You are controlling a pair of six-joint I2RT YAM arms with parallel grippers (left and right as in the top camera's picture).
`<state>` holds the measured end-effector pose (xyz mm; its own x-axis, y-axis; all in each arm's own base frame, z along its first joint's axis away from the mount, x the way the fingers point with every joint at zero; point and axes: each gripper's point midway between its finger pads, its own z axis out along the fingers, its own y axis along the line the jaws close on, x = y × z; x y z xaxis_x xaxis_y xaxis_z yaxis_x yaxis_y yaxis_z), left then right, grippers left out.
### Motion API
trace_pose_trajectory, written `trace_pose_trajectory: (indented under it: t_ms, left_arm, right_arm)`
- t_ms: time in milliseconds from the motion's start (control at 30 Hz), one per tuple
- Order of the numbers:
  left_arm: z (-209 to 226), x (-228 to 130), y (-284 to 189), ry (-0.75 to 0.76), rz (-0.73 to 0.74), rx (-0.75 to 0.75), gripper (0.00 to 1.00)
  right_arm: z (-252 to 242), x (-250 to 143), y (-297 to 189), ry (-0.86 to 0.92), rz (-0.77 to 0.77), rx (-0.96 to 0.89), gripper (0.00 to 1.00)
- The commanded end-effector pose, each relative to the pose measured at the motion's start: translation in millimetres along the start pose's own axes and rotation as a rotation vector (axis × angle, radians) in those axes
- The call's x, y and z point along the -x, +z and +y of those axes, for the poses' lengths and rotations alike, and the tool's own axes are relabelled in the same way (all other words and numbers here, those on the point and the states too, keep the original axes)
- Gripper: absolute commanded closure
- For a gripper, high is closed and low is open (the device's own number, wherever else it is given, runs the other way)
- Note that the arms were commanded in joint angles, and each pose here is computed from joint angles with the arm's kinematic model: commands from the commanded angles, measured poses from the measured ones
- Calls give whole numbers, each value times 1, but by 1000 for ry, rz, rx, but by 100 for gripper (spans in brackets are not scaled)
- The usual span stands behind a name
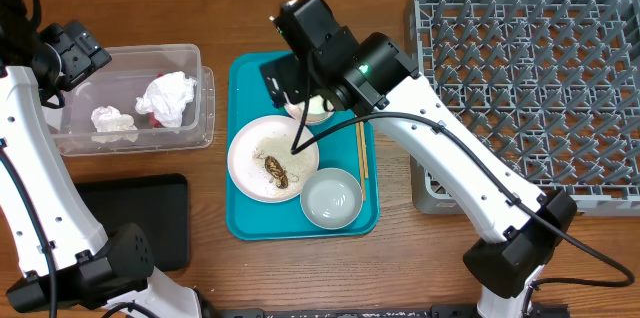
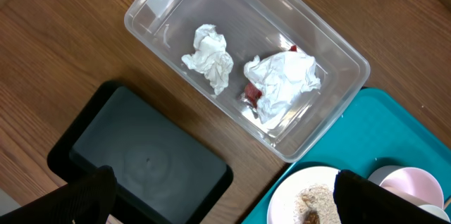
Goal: Sort waste into correct bins and load items into the dishwasher
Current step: 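Swing the right arm up and over toward the teal tray, then lower the right gripper toward the pink bowl and white cup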
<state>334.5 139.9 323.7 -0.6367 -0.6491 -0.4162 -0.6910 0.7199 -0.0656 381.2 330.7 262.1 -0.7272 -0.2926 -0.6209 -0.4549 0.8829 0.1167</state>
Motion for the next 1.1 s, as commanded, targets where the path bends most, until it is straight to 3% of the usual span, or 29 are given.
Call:
trace_pose_trajectory:
  t_ms: [0, 167, 333, 633, 833, 1067]
  left_arm:
    - [2, 1, -1, -9, -8, 10, 0]
    - [2, 1, -1, -9, -8, 10, 0]
    - [2, 1, -1, -9, -8, 10, 0]
    - [2, 1, -1, -9, -8, 10, 0]
    - [2, 1, -1, -9, -8, 10, 0]
    - [2, 1, -1, -9, -8, 10, 0]
  right_arm:
    - [23, 16, -11, -1, -52, 114, 0]
    - [25, 15, 2, 1, -62, 121, 0]
    - [54, -9, 9, 0, 37, 300, 0]
    - [53, -19, 24, 4, 82, 292, 0]
    - [63, -35, 38, 194, 192, 336, 0]
    - [59, -23, 40, 194, 138, 321, 0]
